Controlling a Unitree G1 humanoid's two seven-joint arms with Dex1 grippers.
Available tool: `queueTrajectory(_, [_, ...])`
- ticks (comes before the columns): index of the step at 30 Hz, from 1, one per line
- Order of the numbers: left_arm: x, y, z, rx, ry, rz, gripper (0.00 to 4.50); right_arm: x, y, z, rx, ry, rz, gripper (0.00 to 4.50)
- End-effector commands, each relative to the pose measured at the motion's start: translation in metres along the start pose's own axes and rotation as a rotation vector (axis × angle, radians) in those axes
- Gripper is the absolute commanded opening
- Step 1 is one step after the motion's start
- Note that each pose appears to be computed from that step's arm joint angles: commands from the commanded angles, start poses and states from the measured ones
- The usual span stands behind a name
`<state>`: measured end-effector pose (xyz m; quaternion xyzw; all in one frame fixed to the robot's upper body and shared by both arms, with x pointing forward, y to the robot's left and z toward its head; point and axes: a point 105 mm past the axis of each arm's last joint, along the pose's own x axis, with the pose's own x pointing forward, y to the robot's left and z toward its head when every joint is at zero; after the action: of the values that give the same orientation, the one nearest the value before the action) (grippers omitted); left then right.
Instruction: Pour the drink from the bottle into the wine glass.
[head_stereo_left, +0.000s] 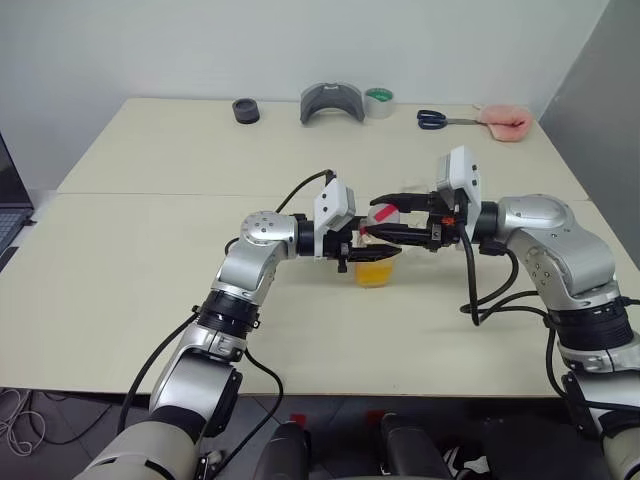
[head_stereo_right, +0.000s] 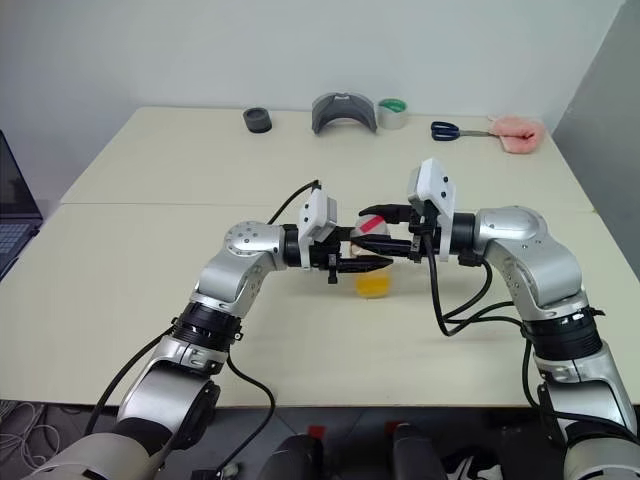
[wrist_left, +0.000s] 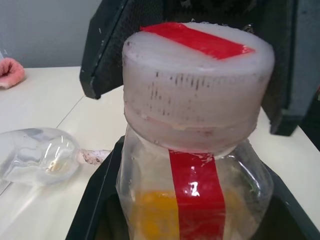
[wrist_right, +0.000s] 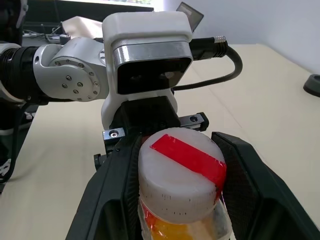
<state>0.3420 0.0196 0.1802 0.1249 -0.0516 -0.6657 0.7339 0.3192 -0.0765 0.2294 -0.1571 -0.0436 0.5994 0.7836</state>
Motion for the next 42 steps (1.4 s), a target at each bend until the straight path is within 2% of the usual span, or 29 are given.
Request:
queueTrajectory(1, [-0.003, 0.004, 0.019, 0.058, -0.036, 0.008, 1.86, -0.015, -0.012, 0.011, -0.041, -0.031, -0.131, 2.90])
queueTrajectory(4, [-0.003, 0.004, 0.018, 0.046, -0.039, 0.022, 1.84, -0.028, -0.012, 0.019, -0.014, -0.058, -0.221, 3.87])
queueTrajectory(5, [-0.004, 0.005, 0.017, 0.040, -0.041, 0.029, 1.84, -0.031, -0.008, 0.021, -0.006, -0.065, -0.236, 3.91])
queueTrajectory(11, [-0.003, 0.009, 0.015, 0.024, -0.037, 0.052, 1.84, -0.031, 0.036, 0.024, 0.012, -0.071, -0.307, 3.91])
queueTrajectory(14, [0.001, 0.010, 0.014, 0.015, -0.039, 0.053, 1.84, -0.022, 0.036, 0.017, 0.050, -0.100, -0.465, 3.91])
queueTrajectory(18, [0.005, 0.011, 0.015, 0.012, -0.041, 0.046, 1.84, -0.013, 0.021, 0.019, -0.007, -0.118, -0.686, 3.91])
queueTrajectory(26, [0.008, 0.012, 0.012, 0.010, -0.032, 0.044, 1.83, 0.002, 0.032, 0.016, 0.005, -0.124, -0.753, 3.91])
queueTrajectory(40, [0.010, 0.010, 0.009, 0.014, -0.024, 0.045, 1.83, 0.010, 0.026, 0.008, 0.035, -0.125, -0.836, 3.91])
queueTrajectory(42, [0.010, 0.010, 0.009, 0.014, -0.023, 0.045, 1.83, 0.010, 0.026, 0.007, 0.034, -0.123, -0.831, 3.52])
